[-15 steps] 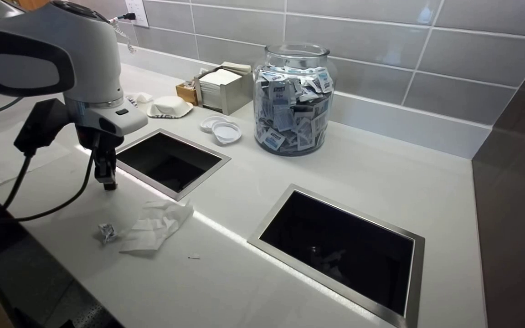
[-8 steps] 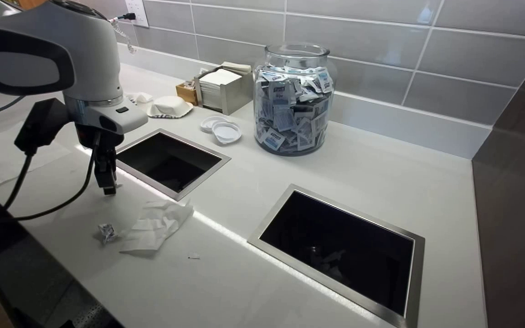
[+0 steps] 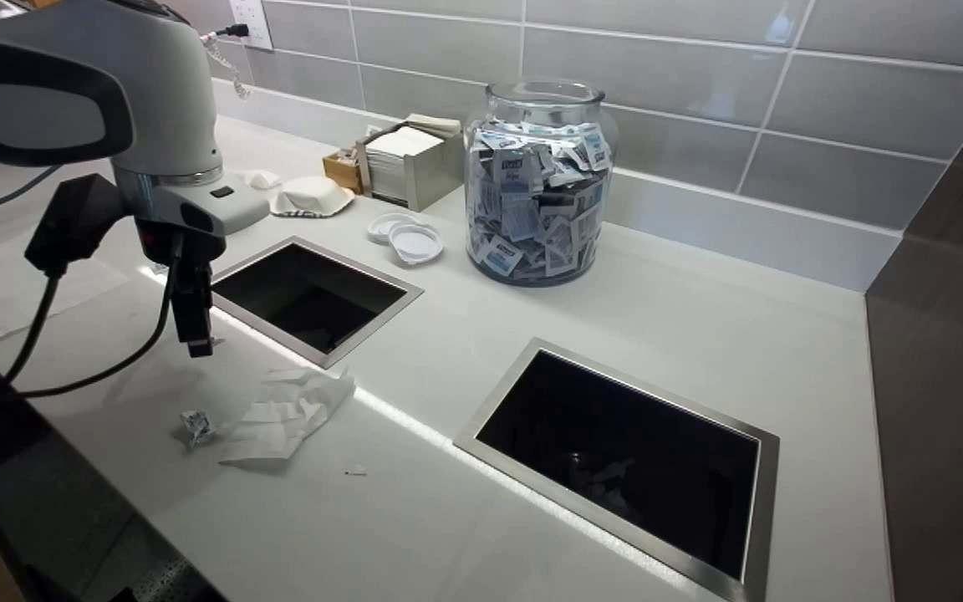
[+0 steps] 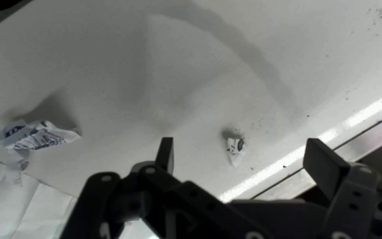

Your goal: Put one piece of paper in the left bin

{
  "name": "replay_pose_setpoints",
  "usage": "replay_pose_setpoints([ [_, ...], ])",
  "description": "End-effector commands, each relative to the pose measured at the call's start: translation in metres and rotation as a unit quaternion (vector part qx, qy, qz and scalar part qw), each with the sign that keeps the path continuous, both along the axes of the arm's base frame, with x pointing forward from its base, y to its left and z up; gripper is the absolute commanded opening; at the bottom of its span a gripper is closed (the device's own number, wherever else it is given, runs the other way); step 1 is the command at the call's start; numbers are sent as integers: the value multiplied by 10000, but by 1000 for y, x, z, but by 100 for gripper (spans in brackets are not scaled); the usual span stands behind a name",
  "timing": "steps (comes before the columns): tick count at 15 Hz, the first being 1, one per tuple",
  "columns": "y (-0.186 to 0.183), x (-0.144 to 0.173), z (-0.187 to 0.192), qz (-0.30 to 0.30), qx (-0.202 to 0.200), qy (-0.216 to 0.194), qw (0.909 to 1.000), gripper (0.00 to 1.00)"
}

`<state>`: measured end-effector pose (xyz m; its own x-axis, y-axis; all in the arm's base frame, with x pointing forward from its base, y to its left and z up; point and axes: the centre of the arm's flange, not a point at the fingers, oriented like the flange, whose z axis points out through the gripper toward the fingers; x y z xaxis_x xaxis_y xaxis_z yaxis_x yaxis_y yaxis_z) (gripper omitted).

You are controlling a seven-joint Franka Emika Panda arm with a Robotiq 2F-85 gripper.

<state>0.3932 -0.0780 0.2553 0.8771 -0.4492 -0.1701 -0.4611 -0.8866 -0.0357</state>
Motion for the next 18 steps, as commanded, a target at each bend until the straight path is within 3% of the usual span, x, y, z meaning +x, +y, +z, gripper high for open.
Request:
replay_pose_setpoints([
  [1, 2, -4, 7, 52, -42, 108, 9999, 100],
  [10, -3, -3, -6, 37, -48, 113, 9999, 100],
  [12, -4, -3, -7, 24, -77, 118, 9999, 86],
  [14, -4, -4, -8, 21, -87, 129, 9999, 59],
  [18, -5, -4, -8, 26, -93, 134, 9999, 29],
])
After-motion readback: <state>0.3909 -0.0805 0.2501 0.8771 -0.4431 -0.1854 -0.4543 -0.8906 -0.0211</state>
